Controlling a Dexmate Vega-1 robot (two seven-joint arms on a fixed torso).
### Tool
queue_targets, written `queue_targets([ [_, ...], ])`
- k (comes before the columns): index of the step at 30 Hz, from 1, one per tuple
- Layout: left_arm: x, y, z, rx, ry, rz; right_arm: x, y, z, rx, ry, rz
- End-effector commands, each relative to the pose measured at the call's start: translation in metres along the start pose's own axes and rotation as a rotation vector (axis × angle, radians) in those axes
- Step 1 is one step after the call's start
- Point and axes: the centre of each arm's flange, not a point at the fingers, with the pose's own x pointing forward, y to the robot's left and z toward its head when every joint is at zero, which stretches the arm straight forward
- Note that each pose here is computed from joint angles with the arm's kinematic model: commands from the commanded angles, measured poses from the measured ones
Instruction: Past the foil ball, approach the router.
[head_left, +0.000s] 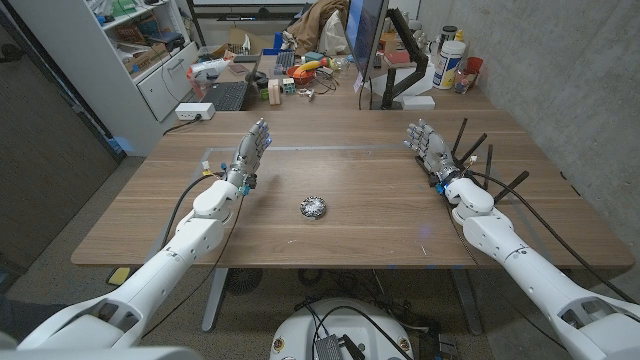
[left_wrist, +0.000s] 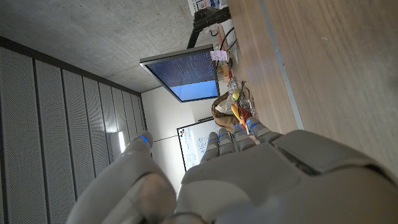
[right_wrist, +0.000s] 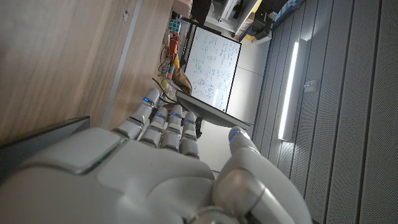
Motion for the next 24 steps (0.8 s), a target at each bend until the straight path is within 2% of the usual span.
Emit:
queue_targets([
  [1,0.000,0.000,0.003,0.011,0.006,-0.001,0.003,0.000,0.001,0.001,-0.009,0.004],
  [11,0.001,-0.001,0.008,0.020,0.006,-0.003,0.002,-0.003,0.005,-0.033,-0.033,0.007],
  [24,-0.001,0.000,0.005,0.016,0.015,0.005,0.000,-0.010,0.013,-0.099,-0.072,0.011],
])
